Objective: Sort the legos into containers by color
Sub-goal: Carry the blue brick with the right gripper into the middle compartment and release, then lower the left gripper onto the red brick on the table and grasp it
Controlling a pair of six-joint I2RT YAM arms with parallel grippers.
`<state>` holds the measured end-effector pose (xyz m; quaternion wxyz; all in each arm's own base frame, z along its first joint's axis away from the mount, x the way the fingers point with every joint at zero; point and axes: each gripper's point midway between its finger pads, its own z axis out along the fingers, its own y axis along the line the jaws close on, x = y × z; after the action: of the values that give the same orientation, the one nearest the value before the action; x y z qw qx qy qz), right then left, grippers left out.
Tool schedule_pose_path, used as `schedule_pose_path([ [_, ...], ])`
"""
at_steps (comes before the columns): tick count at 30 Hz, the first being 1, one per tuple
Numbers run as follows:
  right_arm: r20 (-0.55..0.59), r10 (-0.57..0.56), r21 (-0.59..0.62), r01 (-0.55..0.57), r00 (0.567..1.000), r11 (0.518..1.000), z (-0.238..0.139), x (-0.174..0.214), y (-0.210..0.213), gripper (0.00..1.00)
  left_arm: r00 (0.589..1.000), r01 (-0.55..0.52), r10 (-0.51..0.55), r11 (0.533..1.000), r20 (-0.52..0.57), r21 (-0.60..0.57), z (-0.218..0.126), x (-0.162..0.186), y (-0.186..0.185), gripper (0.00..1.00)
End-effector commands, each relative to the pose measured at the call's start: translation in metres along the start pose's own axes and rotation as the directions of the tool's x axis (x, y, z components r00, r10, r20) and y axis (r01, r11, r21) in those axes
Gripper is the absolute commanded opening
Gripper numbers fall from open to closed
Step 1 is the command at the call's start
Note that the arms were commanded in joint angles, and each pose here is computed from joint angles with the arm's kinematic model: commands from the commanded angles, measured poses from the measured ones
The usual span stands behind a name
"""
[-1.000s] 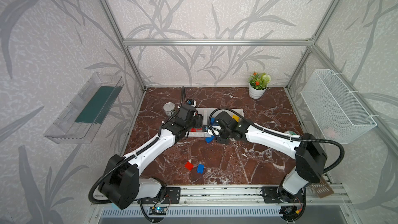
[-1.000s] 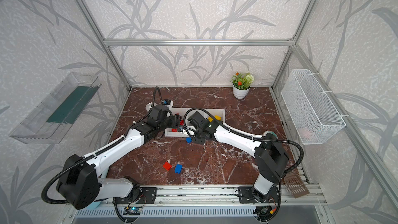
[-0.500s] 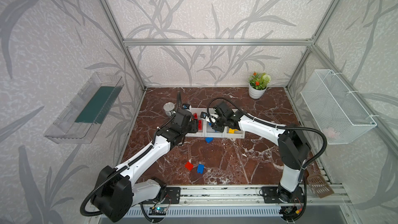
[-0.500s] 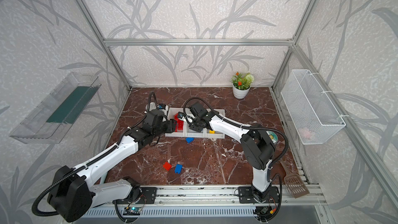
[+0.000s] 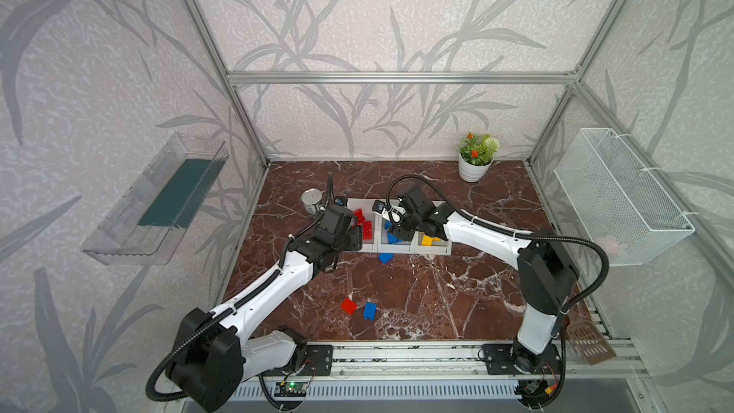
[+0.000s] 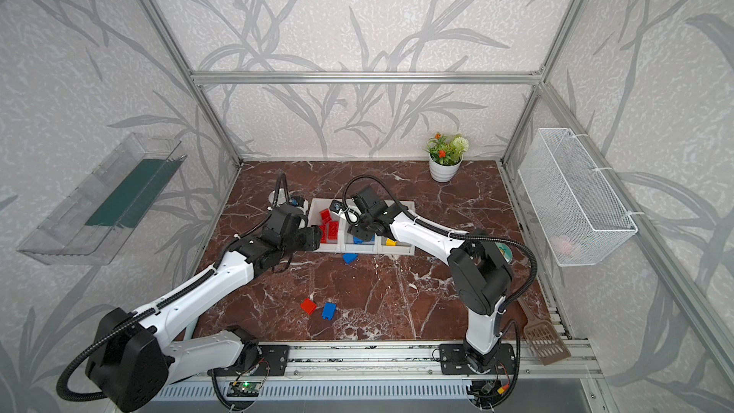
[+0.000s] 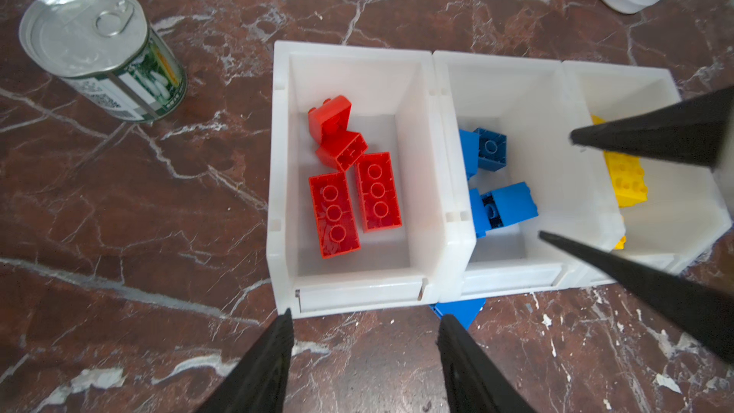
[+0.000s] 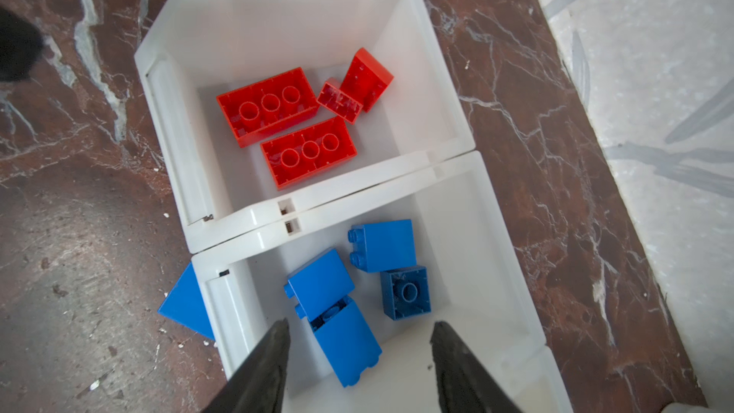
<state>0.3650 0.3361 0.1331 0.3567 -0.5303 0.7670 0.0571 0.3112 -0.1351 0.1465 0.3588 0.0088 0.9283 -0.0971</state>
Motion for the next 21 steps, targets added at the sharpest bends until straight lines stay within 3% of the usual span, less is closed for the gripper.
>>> schedule_pose_path([
  [1,0.081,0.093,0.029,-0.095,0.992,0.995,-0.024,-0.011,-0.014,0.59,0.998,0.036,-0.037,0.999,-0.045,-0.038,-0.017,0.006,0.009,0.61],
  [5,0.097,0.127,0.024,-0.130,0.987,0.991,-0.036,-0.003,-0.011,0.59,0.986,0.110,-0.118,0.991,-0.118,-0.072,-0.024,0.026,0.016,0.61],
  [10,0.112,0.154,-0.011,-0.154,0.982,0.988,-0.043,0.009,0.001,0.59,0.933,0.209,-0.237,0.969,-0.270,-0.128,-0.030,0.068,0.021,0.61],
  [14,0.116,0.166,-0.028,-0.164,0.979,0.986,-0.044,0.020,0.009,0.59,0.863,0.300,-0.358,0.931,-0.357,-0.209,-0.034,0.105,0.029,0.63],
  [21,0.132,0.191,-0.052,-0.186,0.973,0.981,-0.042,0.031,0.016,0.59,0.719,0.463,-0.558,0.829,-0.413,-0.314,-0.042,0.147,0.032,0.65],
])
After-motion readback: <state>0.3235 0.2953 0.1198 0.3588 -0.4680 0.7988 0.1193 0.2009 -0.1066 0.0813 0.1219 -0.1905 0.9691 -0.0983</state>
